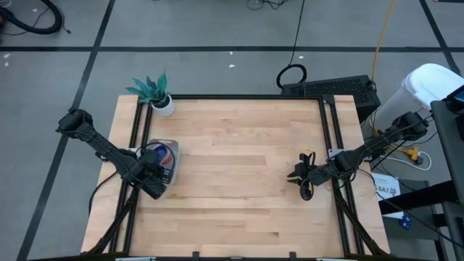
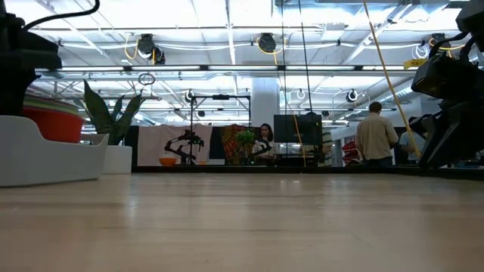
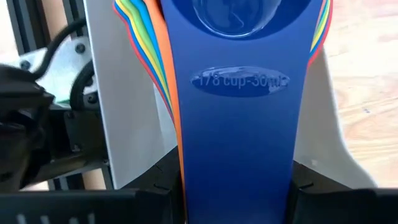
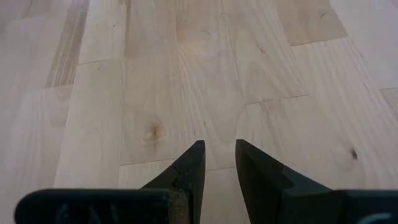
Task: Nest measuring cups in basket
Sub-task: Put the stacked measuring cups into the gray bin
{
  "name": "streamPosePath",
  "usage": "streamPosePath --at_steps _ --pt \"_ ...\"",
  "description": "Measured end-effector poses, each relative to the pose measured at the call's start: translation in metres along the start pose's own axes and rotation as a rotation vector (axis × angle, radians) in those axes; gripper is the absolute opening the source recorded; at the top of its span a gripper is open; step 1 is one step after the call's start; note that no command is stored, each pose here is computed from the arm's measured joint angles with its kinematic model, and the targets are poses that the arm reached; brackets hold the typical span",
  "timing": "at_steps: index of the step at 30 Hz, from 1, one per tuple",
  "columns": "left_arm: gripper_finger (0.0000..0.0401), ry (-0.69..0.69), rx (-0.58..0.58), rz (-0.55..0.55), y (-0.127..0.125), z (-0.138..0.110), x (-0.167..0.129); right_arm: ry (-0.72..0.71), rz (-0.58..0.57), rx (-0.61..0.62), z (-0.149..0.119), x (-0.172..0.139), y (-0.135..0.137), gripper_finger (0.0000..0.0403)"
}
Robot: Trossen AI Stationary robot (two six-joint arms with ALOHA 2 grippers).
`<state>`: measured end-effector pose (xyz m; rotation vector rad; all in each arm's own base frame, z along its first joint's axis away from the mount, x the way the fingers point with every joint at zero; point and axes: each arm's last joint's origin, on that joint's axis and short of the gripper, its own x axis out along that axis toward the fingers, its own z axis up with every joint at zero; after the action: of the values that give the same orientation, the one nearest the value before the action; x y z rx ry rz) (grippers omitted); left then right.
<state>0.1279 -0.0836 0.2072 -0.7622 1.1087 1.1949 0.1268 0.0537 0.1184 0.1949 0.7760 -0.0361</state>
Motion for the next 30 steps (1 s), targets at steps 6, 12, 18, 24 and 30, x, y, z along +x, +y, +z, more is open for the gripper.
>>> streamPosePath --at_steps 6,12,18,24,30 --pt "0.0141 0.004 -0.024 -0.001 0.000 -0.002 0.007 0.000 0.000 -0.001 0.000 0.000 0.000 0.0084" --pt "0.0141 0.004 -0.059 0.010 -0.001 0.003 0.008 0.000 0.001 -0.006 0.000 0.000 0.000 0.0084" --pt "0.0141 0.008 -0.096 0.023 -0.003 0.008 0.010 0.000 0.001 -0.007 0.000 0.000 0.000 0.0084" --pt "0.0141 0.026 -0.143 0.010 -0.007 0.013 0.014 0.000 0.001 -0.008 0.000 0.000 0.000 0.0084" --pt "0.0141 0.040 -0.158 0.046 -0.010 0.015 0.021 0.000 0.001 -0.011 0.000 0.000 0.000 0.0084"
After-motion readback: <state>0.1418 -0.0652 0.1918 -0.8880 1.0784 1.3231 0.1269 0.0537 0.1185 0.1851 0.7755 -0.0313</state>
